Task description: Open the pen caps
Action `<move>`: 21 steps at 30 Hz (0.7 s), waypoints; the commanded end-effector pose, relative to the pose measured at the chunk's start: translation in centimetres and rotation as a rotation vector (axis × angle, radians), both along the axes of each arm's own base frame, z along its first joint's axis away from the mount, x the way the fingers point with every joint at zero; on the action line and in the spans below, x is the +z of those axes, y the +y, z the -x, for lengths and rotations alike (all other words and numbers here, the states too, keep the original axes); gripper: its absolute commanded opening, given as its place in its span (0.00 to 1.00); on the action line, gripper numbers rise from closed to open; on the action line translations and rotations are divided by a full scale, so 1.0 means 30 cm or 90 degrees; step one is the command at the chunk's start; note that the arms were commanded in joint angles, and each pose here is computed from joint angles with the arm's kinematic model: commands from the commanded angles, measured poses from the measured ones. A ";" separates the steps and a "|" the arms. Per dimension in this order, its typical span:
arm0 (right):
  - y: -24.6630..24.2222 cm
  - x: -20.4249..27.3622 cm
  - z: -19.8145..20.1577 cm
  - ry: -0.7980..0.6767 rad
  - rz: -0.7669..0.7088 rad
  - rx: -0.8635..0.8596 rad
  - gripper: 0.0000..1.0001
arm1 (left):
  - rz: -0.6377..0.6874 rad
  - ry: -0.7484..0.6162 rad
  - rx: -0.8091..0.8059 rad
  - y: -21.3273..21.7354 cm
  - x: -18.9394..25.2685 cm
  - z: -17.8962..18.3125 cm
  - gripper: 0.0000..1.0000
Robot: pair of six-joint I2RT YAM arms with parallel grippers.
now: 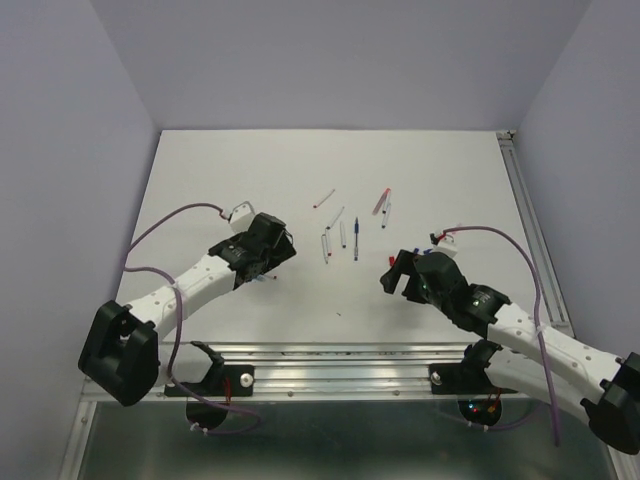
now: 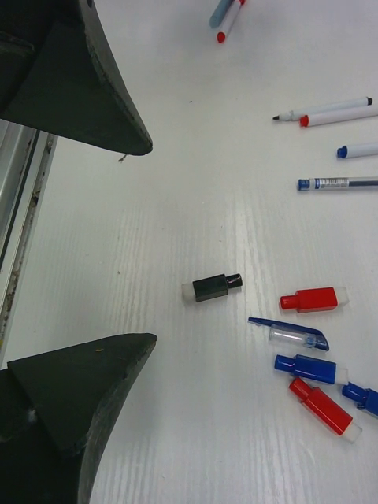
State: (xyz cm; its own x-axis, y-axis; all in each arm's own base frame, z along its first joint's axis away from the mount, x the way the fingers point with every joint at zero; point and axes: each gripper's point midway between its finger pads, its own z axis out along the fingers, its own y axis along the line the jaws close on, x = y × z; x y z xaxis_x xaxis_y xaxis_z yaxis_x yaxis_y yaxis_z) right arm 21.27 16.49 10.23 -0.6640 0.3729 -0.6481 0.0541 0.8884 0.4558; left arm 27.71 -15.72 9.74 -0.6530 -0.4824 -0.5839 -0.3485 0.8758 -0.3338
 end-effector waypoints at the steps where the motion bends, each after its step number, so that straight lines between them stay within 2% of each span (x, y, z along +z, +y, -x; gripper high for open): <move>1: 0.016 -0.015 -0.011 -0.002 -0.013 0.002 1.00 | -0.017 0.033 0.133 0.194 -0.055 0.057 0.99; 13: 0.009 -0.034 -0.009 0.005 -0.003 0.001 1.00 | -0.028 0.062 0.285 0.421 -0.129 0.026 0.97; 16: 0.001 -0.036 -0.010 0.003 0.002 -0.004 1.00 | -0.031 0.073 0.317 0.450 -0.141 0.017 0.89; 17: -0.003 -0.037 -0.010 0.002 0.006 -0.006 1.00 | -0.039 0.071 0.339 0.465 -0.147 0.015 0.83; 21: -0.007 -0.034 -0.011 -0.002 0.011 -0.005 1.00 | -0.045 0.067 0.363 0.478 -0.158 0.004 0.75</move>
